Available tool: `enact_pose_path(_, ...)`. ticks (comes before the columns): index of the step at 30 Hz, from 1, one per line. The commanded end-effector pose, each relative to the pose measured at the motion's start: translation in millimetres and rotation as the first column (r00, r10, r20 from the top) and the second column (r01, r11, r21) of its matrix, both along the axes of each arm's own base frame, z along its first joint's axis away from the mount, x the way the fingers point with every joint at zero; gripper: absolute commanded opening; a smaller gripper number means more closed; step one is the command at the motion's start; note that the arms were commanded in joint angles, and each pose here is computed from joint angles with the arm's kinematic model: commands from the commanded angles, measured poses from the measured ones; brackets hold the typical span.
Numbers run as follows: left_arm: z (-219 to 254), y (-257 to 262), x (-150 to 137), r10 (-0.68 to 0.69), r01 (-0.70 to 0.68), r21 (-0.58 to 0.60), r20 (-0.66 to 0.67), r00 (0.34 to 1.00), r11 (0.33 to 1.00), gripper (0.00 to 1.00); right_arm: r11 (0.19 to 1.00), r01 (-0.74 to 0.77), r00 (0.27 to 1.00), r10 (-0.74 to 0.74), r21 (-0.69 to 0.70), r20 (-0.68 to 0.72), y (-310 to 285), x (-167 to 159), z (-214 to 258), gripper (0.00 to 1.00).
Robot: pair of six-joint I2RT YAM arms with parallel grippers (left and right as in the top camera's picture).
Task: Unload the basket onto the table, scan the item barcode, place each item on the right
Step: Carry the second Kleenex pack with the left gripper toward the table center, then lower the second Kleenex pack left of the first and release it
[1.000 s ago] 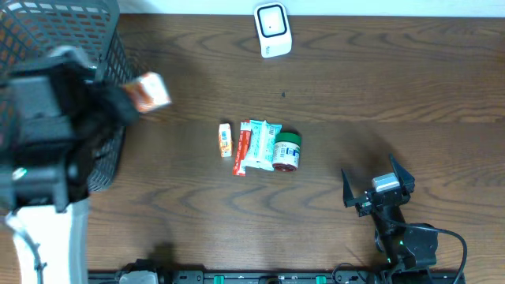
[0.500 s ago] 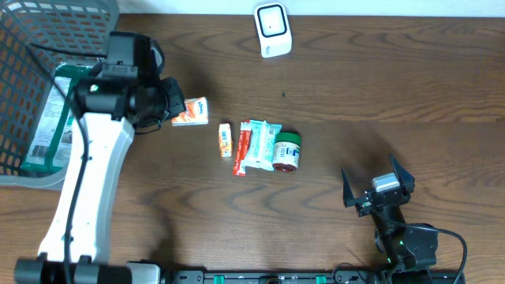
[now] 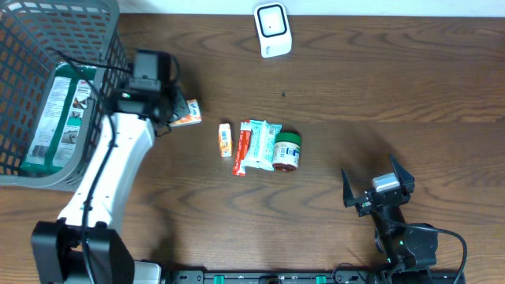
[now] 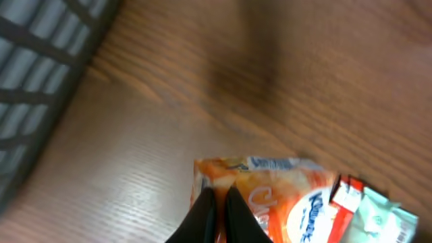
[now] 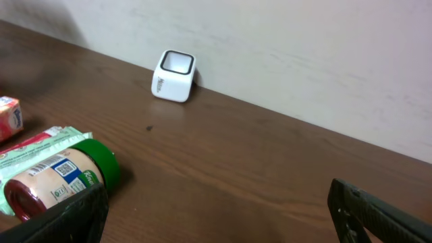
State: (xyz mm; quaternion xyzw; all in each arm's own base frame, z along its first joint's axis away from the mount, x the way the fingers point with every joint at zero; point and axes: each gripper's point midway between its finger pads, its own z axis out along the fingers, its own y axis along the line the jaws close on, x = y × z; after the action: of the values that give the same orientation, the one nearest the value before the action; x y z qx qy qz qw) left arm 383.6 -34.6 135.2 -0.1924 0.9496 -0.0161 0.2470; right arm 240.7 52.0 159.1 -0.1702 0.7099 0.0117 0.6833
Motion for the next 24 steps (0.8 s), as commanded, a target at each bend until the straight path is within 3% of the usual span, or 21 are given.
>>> enact_pose_path(1, -6, 14, -2, 0.13, -0.136, 0.147, 0.052, 0.99, 0.98, 0.07, 1.0, -0.009, 1.0, 0.009, 0.011, -0.006, 3, -1, -1, 0.99)
enact_pose_path(6, 0, 23, -11, 0.293, -0.364, 0.302, 0.256, 0.921, 0.881, 0.07, 1.0, -0.009, 1.0, 0.009, 0.011, -0.006, 3, -1, -1, 0.99)
enact_pose_path(10, -2, 27, -24, 0.411, -0.543, 0.269, 0.419, 0.809, 0.795, 0.07, 1.0, -0.009, 1.0, 0.009, 0.011, -0.006, 3, -1, -1, 0.99)
enact_pose_path(19, -25, 22, -25, 0.422, -0.551, 0.207, 0.449, 0.788, 0.808, 0.07, 1.0, -0.009, 1.0, 0.009, 0.011, -0.006, 3, -1, -1, 0.99)
enact_pose_path(24, -36, 9, -21, 0.396, -0.496, 0.186, 0.4, 0.827, 0.848, 0.07, 1.0, -0.009, 1.0, 0.009, 0.011, -0.006, 3, -1, -1, 0.99)
